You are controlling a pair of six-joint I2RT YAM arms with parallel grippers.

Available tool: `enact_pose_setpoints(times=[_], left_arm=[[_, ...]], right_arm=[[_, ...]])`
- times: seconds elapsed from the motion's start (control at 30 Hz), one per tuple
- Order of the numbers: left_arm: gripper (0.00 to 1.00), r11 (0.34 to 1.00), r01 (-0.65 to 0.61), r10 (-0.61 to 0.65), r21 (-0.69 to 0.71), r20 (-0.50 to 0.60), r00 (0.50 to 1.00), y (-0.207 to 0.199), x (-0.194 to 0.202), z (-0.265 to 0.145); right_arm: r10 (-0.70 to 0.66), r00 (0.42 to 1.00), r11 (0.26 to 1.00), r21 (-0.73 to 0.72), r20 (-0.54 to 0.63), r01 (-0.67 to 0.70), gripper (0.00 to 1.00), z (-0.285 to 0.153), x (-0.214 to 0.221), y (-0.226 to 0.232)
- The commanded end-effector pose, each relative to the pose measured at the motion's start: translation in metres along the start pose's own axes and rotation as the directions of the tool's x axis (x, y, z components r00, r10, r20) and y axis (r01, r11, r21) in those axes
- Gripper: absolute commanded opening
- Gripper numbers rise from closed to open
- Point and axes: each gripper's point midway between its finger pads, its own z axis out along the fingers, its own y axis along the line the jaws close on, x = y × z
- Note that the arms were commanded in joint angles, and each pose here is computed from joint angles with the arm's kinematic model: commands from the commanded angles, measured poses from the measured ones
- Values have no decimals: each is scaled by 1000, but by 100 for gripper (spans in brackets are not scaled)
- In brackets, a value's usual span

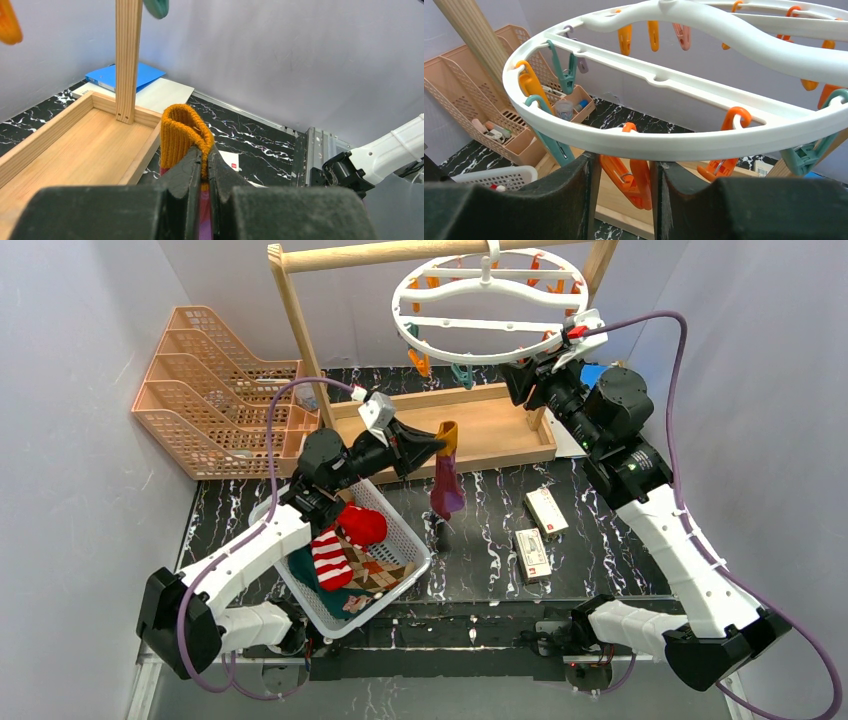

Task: Clip the socks to the hanger
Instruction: Open the clamp at the hanger.

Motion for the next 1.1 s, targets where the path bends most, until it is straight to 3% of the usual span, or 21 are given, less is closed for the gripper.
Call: enact_pose_setpoints(times=[0.0, 0.1, 0.47, 1.07], left_arm=[[0, 998, -41, 37, 47, 94, 995, -13, -37, 11], [0, 997, -43, 36, 59, 109, 993, -16, -43, 17], [0, 990, -81, 65, 112, 142, 988, -32, -53, 47], [0, 991, -115, 99, 72, 195, 976, -29, -59, 74]], right_arm=[[17, 994, 1000, -23, 104, -14, 22, -1, -39, 7], [36, 994, 999, -24, 102, -34, 1, 0, -39, 8], [124, 986, 992, -31, 110, -121, 1, 0, -43, 11], [178, 976, 984, -17, 129, -177, 1, -7, -42, 9]])
